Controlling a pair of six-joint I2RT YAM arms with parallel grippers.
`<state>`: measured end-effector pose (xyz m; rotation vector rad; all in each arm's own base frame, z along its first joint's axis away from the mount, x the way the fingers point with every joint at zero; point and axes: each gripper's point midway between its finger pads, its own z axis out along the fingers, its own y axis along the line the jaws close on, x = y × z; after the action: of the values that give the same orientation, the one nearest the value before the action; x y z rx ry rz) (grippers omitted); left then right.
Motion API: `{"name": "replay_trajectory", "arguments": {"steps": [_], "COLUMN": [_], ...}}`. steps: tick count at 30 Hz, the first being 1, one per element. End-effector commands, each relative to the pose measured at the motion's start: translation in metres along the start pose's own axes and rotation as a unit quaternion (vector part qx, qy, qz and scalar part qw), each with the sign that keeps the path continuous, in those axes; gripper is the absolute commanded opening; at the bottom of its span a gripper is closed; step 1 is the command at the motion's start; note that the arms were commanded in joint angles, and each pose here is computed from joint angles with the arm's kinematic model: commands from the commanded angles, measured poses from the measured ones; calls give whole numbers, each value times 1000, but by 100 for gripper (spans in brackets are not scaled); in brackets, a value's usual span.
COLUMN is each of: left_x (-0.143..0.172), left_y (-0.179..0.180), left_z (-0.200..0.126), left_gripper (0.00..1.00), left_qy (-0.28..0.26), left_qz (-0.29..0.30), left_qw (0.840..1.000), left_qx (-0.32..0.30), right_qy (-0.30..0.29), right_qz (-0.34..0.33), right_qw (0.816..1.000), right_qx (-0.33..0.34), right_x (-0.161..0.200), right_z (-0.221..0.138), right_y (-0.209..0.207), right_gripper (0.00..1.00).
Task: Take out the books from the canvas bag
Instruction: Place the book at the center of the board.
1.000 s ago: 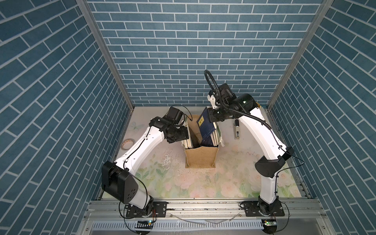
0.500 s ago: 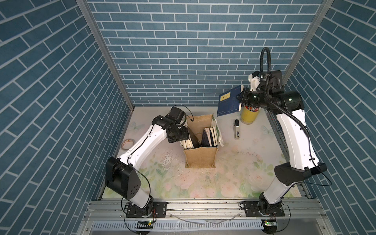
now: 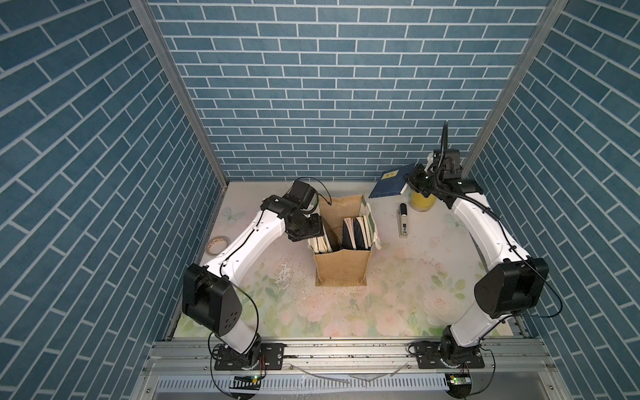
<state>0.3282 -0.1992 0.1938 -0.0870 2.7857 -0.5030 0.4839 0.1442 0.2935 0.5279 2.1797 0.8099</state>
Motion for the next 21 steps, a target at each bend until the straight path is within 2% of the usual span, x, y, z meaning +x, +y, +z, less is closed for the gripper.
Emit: {"name": "replay_trajectory", "arguments": {"steps": [1,6,12,16,19,21], "left_x": [-1,1,1,0,-1,-2], "left_y": [-10,-10,-11,-12,-13,-13], "left_z": [-4,-3,-2,-3,-2,-2], "left_gripper": [63,63,63,63,63,63], "left_qy": [-1,3,5,4,7,6], "left_qz": [7,5,3,2,4,4], "left_qw": [1000,1000,1000,1000,1000,1000], "left_qx": [16,16,18,20,18,17], "right_qy": [-59,-58,-50,-16,20,43], "right_qz": [27,76,108,92,73,68], "right_qw": [996,993,993,996,996,993], "right_qx": [-62,-75,-28,12,54,81], "right_x": [-26,-15,12,41,67,83], "right_z": [25,82,130,150,156,155], "right_y": [14,-14,-62,-80,-92,-101], "right_gripper": [0,0,0,0,7,21]}}
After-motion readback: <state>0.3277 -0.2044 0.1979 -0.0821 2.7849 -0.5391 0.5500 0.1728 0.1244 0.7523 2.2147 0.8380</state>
